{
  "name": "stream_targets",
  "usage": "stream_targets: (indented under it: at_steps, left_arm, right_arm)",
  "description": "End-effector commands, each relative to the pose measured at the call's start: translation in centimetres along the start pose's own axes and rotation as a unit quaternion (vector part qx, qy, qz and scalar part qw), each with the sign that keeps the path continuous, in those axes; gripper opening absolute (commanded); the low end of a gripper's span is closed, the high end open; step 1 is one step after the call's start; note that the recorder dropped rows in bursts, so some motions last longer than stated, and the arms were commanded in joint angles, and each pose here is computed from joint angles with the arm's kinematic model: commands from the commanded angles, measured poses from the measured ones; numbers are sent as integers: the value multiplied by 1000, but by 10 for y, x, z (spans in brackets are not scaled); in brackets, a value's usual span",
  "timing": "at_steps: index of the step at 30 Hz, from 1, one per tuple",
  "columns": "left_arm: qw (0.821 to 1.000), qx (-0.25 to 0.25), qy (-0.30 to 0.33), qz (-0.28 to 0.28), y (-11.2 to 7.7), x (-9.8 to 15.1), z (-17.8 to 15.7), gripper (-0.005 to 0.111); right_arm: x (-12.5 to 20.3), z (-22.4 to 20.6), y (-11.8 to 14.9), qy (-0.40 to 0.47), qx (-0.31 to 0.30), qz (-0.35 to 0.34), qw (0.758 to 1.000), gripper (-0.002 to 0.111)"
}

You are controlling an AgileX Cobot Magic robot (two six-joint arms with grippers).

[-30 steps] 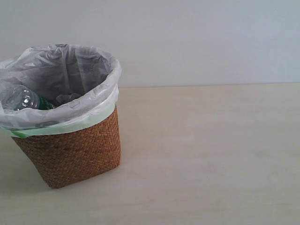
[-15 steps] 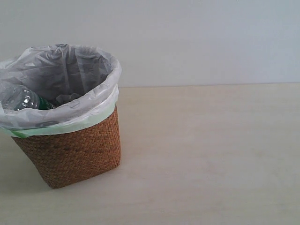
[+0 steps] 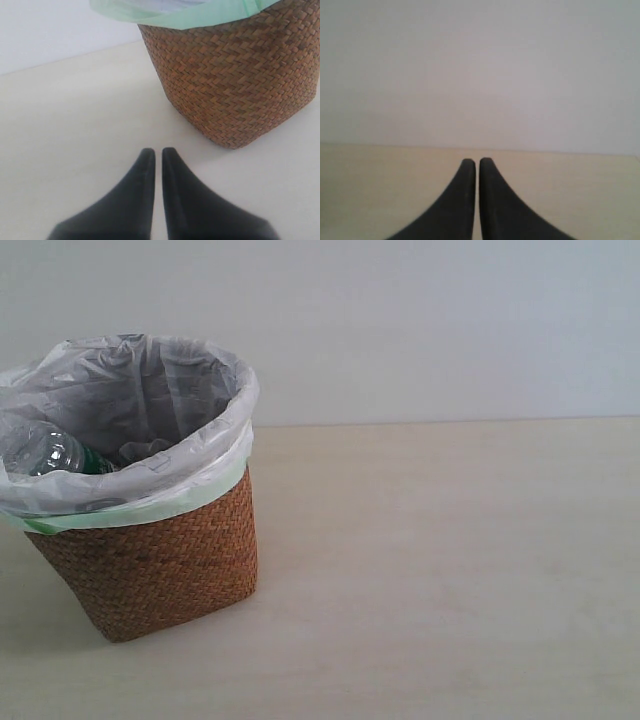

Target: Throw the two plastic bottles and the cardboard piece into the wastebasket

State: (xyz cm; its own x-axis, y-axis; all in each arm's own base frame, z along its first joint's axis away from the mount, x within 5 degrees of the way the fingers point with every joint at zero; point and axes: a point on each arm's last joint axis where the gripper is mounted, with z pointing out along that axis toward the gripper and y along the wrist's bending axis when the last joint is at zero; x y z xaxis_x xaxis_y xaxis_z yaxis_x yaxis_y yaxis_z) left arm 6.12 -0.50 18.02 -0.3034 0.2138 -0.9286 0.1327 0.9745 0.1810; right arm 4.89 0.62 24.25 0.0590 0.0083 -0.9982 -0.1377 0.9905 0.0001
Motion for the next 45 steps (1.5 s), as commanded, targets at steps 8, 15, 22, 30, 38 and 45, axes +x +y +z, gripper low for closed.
stream_targets:
  at_steps: [8, 15, 22, 30, 38, 45]
  left_arm:
    - [1000, -2, -7, -9, 0, 0, 0, 4]
    - [1000, -2, -7, -9, 0, 0, 0, 4]
    - [1000, -2, -7, -9, 0, 0, 0, 4]
    - [1000, -2, -7, -9, 0, 0, 0, 4]
    - [1000, -2, -7, -9, 0, 0, 0, 4]
    - [1000, -2, -7, -9, 0, 0, 0, 4]
  right_arm:
    - [47, 4, 0, 79, 2, -9, 997, 0]
    - [53, 3, -1, 113, 5, -8, 994, 0]
    - [61, 0, -2, 159, 9, -12, 987, 0]
    - [61, 0, -2, 159, 9, -12, 987, 0]
    - [61, 0, -2, 159, 9, -12, 987, 0]
    - [61, 0, -2, 159, 9, -12, 987, 0]
